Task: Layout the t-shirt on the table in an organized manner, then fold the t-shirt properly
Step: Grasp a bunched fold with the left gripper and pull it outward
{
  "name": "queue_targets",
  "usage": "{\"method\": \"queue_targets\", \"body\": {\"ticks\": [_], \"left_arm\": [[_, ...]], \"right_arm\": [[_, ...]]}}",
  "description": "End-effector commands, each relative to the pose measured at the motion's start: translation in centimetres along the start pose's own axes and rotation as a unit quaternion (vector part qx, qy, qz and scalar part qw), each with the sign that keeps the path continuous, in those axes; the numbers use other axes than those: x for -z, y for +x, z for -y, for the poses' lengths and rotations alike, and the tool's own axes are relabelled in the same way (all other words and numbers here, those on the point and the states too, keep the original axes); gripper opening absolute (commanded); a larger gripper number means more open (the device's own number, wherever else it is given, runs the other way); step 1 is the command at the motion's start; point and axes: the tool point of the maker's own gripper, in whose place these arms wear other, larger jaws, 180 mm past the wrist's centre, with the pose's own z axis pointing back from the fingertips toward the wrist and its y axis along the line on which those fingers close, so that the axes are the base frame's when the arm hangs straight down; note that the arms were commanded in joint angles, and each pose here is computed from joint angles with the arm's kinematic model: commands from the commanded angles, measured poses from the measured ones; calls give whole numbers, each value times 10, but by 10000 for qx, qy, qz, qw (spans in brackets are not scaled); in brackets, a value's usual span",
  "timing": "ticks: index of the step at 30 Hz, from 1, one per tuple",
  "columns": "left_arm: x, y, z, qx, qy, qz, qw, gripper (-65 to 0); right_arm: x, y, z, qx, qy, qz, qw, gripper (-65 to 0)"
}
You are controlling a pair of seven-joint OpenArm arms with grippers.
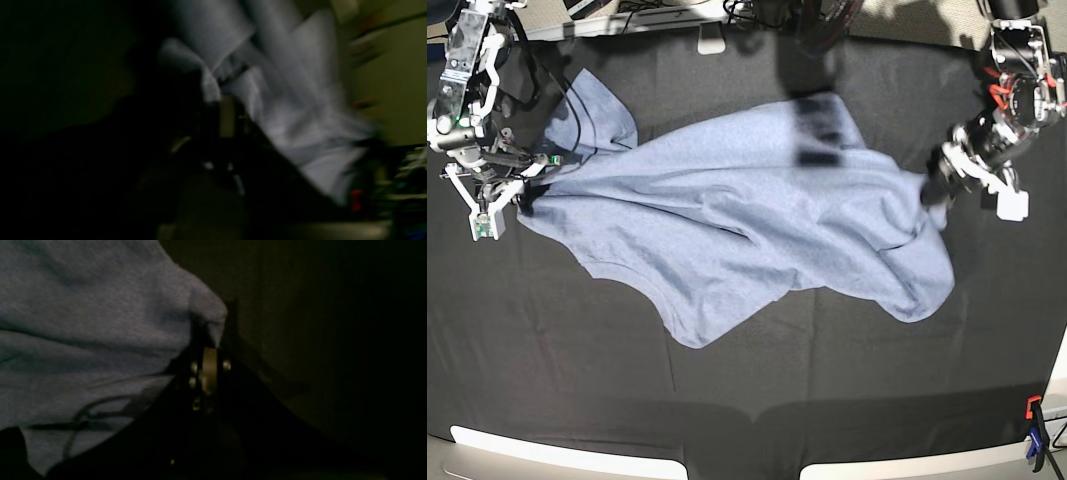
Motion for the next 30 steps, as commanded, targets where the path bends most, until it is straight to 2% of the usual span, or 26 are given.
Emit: {"method": "queue_targets", "body": {"ticks": [1, 4, 9, 13, 17, 19, 24, 27, 30], "left_arm": [[3, 29, 13, 253, -200, 343, 9989, -650], [19, 38, 30, 571, -301, 329, 9974, -650], [58, 52, 78, 553, -878, 668, 9924, -650], [100, 27, 124, 939, -1308, 123, 9869, -650], [136, -2, 179, 1557, -1815, -319, 9705, -650], [148, -19, 206, 1859, -2102, -575, 9581, -603], [156, -54, 264, 2283, -2881, -1141, 9230, -395], [154, -52, 278, 2309, -3102, -1257, 9136, -387], [149, -35, 271, 2508, -2945, -1212, 9141, -387]], "right_arm": [[-6, 17, 7, -33, -70, 299, 9995, -650], [-6, 18, 7, -38, -70, 301, 9995, -650], [-6, 19, 7, -39, -72, 331, 9994, -650], [-6, 19, 7, -40, -73, 336, 9994, -650], [-6, 19, 6, -39, -72, 338, 9994, -650], [-6, 19, 6, -39, -72, 339, 9994, -650], [-5, 19, 6, -26, -63, 338, 9994, -650], [-5, 18, 5, -20, -59, 335, 9994, -650], [-5, 18, 5, -20, -59, 335, 9994, -650]]}}
